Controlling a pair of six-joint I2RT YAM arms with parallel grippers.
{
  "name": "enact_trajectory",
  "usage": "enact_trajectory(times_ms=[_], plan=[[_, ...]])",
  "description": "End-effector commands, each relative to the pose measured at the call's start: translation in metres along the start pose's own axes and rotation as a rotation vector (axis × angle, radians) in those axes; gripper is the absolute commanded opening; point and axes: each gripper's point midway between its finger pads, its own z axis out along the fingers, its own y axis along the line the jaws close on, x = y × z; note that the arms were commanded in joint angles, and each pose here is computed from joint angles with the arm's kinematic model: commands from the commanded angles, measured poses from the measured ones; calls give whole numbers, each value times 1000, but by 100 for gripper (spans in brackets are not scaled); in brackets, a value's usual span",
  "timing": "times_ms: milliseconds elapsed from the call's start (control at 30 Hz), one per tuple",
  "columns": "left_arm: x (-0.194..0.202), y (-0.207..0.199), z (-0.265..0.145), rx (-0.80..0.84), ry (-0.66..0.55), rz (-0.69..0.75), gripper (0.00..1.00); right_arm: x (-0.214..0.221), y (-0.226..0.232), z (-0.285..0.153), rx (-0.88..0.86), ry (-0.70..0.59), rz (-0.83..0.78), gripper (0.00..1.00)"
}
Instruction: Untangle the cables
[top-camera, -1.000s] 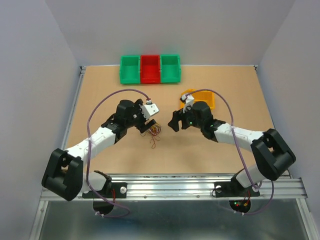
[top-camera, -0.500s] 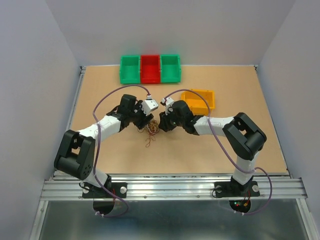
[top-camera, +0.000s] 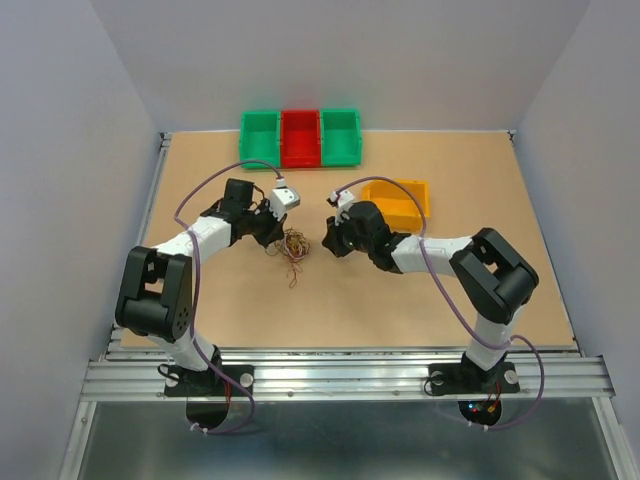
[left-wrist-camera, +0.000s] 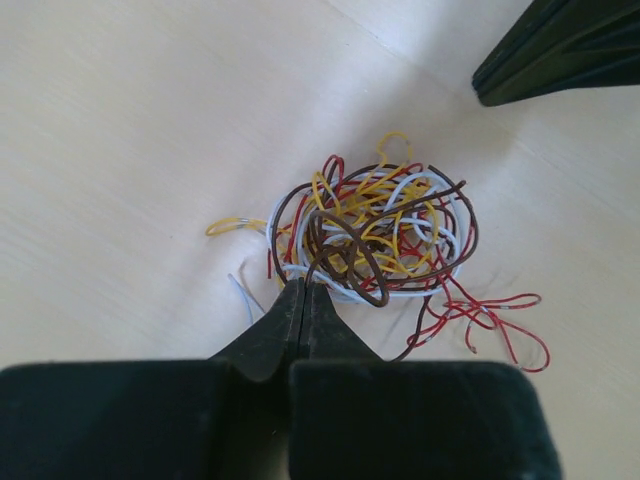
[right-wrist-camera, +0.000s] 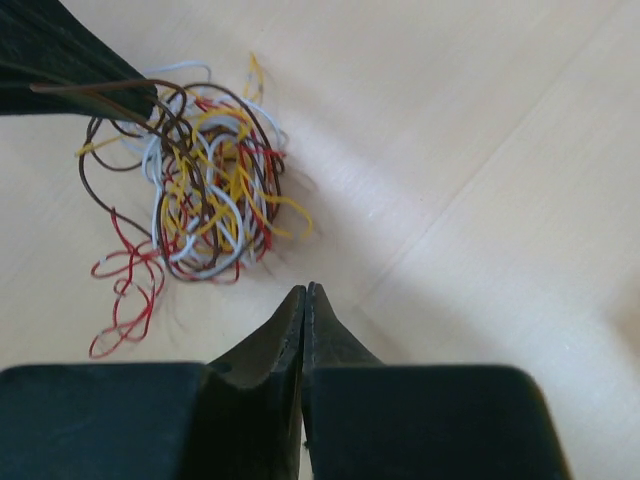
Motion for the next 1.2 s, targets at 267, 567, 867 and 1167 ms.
enact_trajectory(times_ms=[267,567,867,1167], plan=[[-47,-23,-36,102,-188,105,0,-54,-6,-12,34,-253,80,100],[-65,-33,-59,59,-299,182,0,-46,22,-24,-262,-263,81,83],[-68,-36,-66,43,-321,189,0,-43,57,-13,-402,-237,-1,84],[-82,-35,-80,-11,-388,213,0,-43,61,-4,-391,-237,-11,33]])
